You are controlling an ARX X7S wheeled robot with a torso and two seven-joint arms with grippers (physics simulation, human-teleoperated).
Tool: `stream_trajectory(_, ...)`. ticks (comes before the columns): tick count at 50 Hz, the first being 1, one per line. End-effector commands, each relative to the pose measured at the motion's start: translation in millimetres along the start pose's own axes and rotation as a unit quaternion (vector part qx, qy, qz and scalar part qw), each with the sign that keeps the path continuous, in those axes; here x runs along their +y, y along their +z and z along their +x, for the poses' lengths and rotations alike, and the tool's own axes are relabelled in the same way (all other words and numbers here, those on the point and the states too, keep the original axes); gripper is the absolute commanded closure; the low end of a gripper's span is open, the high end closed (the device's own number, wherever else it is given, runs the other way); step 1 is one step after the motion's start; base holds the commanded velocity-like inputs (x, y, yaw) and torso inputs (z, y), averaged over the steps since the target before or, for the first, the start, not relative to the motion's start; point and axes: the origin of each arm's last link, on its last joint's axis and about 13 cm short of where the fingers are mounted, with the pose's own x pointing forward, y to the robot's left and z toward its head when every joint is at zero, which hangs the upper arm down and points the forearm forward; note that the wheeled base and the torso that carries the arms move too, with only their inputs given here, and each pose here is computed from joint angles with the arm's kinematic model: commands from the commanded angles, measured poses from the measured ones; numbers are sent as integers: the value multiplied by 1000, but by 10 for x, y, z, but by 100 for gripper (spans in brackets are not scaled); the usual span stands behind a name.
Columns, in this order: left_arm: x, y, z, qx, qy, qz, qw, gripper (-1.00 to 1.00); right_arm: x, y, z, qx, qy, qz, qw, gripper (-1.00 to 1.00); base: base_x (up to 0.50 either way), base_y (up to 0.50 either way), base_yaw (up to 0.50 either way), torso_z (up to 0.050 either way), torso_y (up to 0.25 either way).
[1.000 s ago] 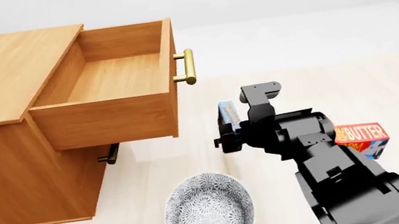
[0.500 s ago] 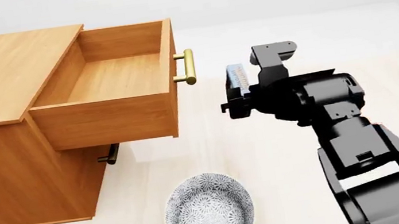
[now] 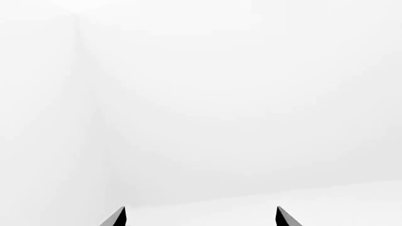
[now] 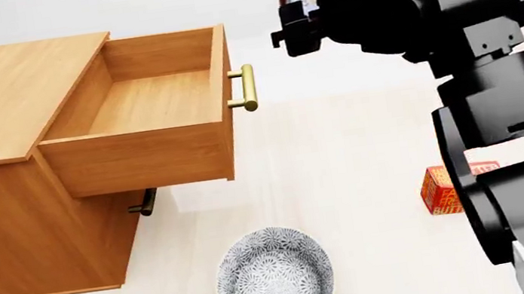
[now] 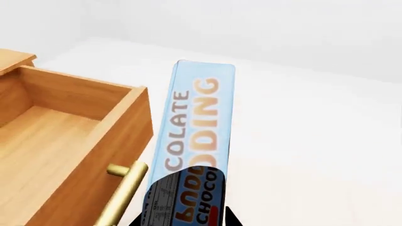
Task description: Put the chocolate pudding in the top drawer of the cabinet and close it.
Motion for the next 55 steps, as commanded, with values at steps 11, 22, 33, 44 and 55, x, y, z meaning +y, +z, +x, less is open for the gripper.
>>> stream_trajectory(11, 400, -126, -209, -5, 4, 0, 1000, -100, 471, 579, -199, -62, 61, -50, 995, 100, 0, 0, 0, 0, 0)
stream_trajectory(22, 465, -109, -267, -6, 10, 8, 1000, -100, 707, 624, -180, -67, 106, -54, 991, 100, 0, 0, 0, 0, 0)
stream_trajectory(33, 534, -103, -329, -5, 18, 8, 1000, -100, 994, 535, -128, -68, 151, -59, 984, 100, 0, 0, 0, 0, 0)
stream_trajectory(44, 563, -105, -346, -5, 21, 10, 1000, -100, 1140, 380, -80, -58, 168, -53, 983, 100, 0, 0, 0, 0, 0)
stream_trajectory(55, 600, -141, -367, -1, 26, 11, 1000, -100, 1157, 214, 15, -41, 165, -41, 985, 100, 0, 0, 0, 0, 0)
